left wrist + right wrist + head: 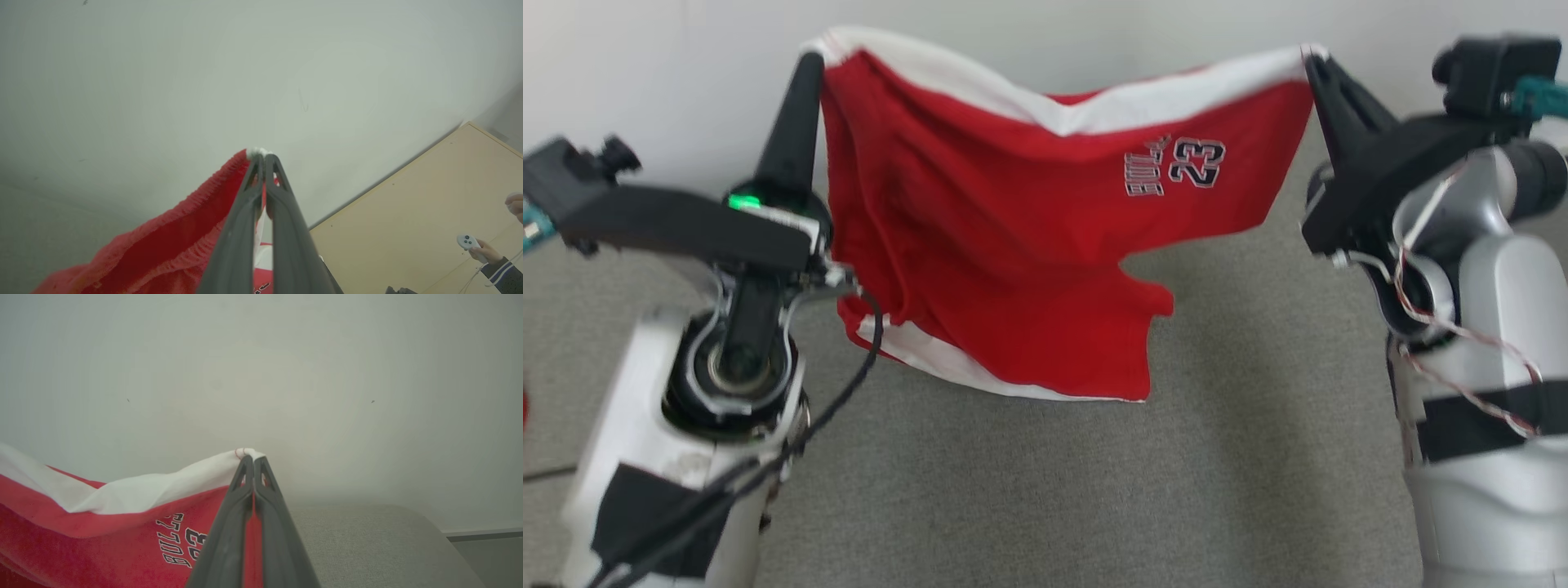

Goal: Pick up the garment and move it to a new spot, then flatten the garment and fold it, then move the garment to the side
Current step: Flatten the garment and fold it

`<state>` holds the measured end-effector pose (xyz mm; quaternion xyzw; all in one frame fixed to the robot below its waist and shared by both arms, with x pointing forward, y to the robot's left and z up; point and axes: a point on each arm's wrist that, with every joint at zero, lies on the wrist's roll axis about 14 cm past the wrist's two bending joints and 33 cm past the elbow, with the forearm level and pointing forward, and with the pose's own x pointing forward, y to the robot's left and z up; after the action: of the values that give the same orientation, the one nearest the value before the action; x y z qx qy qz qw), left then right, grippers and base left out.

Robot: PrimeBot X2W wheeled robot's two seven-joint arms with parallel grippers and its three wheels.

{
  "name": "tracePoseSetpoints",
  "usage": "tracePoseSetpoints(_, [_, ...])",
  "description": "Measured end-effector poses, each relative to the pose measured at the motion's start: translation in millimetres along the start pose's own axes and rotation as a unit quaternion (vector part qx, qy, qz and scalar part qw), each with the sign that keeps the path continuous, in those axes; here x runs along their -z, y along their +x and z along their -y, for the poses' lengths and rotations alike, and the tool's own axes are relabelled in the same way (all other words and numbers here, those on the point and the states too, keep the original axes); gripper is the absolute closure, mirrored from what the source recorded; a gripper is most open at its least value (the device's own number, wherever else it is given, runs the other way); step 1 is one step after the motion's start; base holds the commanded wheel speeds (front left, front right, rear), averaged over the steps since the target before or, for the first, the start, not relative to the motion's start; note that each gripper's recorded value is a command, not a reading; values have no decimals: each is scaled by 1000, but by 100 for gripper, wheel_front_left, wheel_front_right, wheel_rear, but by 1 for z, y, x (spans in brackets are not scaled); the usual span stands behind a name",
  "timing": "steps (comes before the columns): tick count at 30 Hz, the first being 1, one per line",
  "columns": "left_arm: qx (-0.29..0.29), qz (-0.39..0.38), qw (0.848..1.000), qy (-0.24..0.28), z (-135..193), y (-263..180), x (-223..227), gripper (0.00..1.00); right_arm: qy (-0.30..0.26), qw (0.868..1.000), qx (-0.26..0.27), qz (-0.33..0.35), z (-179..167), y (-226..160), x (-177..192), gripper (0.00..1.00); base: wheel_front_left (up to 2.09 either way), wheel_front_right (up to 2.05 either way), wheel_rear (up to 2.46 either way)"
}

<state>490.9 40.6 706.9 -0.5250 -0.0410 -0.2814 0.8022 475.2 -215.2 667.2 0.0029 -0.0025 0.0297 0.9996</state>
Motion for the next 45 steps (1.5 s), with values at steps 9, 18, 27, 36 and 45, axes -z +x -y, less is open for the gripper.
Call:
tracePoseSetpoints(9, [70,130,985,86,-4,83,-51,100,-39,984,20,170,4,84,-67,100,0,0,0])
tracePoseSetpoints(18, [152,160,973,67,-12,100,-42,100,-88,971,-14,222,-17,135,-59,100,0,0,0])
tracePoseSetpoints(27, [-41,22,996,70,-148,-3,40,100,-105,986,-118,-60,-47,94,129,100,0,0,0])
tracePoseSetpoints(36, [-107,-101,987,67,-146,-118,109,100,-3,954,-183,-236,-50,-35,196,100,0,0,0])
tracePoseSetpoints(45, [-179,-87,977,80,-146,-185,109,100,13,932,-137,-336,-10,-138,220,100,0,0,0])
